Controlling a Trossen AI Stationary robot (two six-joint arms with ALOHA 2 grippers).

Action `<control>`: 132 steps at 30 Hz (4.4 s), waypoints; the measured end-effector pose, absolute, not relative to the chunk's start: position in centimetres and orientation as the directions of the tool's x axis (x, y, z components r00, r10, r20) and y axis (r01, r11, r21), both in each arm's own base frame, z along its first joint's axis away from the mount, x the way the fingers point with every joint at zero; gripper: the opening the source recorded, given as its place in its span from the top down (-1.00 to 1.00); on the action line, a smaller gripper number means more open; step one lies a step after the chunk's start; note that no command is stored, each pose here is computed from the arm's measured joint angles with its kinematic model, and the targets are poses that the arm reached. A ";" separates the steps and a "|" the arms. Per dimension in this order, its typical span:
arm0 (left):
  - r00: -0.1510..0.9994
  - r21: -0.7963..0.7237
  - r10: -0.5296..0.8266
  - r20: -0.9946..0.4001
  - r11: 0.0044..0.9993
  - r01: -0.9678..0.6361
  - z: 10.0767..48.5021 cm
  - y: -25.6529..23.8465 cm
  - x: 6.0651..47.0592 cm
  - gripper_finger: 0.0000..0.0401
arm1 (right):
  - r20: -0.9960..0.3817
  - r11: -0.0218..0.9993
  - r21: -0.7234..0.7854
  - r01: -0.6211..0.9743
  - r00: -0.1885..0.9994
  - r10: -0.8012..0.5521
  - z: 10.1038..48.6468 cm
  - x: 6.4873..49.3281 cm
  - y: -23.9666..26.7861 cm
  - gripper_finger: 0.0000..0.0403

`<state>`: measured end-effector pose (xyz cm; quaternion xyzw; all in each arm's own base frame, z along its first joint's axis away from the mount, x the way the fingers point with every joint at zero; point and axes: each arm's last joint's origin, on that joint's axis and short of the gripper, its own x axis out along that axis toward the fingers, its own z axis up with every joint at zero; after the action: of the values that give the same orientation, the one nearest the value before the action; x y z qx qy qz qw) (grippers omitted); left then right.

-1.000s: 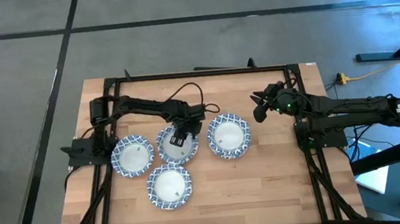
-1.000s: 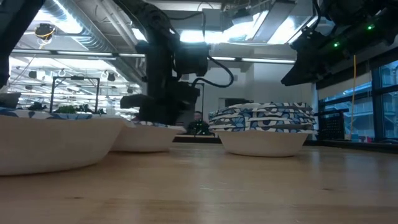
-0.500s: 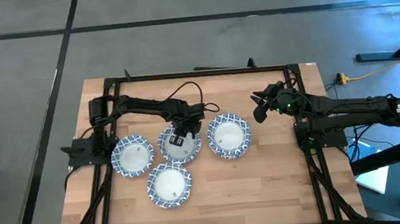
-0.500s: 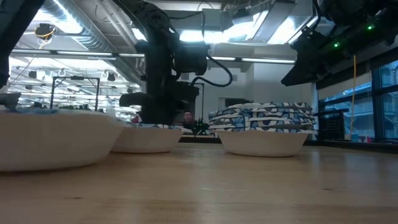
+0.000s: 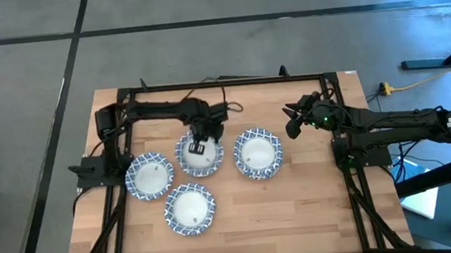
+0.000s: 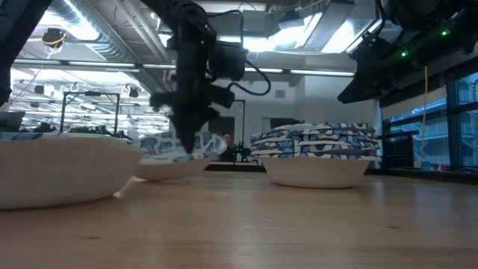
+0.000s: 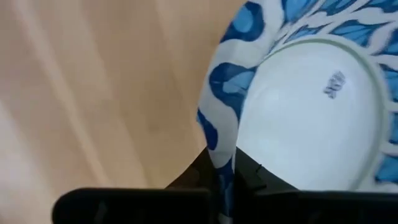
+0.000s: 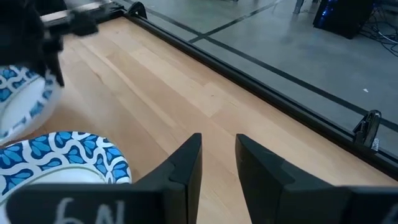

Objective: Nest bowls inside each other
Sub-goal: Stack the white patterned bowls on top of the other white patterned bowls

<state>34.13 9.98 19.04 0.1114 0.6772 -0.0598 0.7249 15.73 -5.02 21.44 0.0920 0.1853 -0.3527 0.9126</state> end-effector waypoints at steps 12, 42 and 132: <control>0.373 -0.053 -0.065 -0.926 0.998 0.040 28.4 12.7 36.4 1.00 | -0.434 0.716 0.025 0.698 0.653 -0.621 21.1 15.4 -5.5 0.51; 0.577 -0.400 -0.279 -0.768 0.912 -0.092 23.5 12.7 44.1 1.00 | -0.438 0.718 0.022 0.696 0.652 -0.619 21.1 15.4 -5.6 0.51; 0.343 -0.364 -0.363 -0.866 0.929 0.064 26.5 13.8 34.2 0.22 | -0.463 0.711 0.036 0.702 0.642 -0.611 20.9 15.2 -5.5 0.51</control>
<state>34.22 13.84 26.49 -0.1343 0.5576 -0.1319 0.8085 15.25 -5.53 20.87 0.1065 0.2139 -0.3647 0.8999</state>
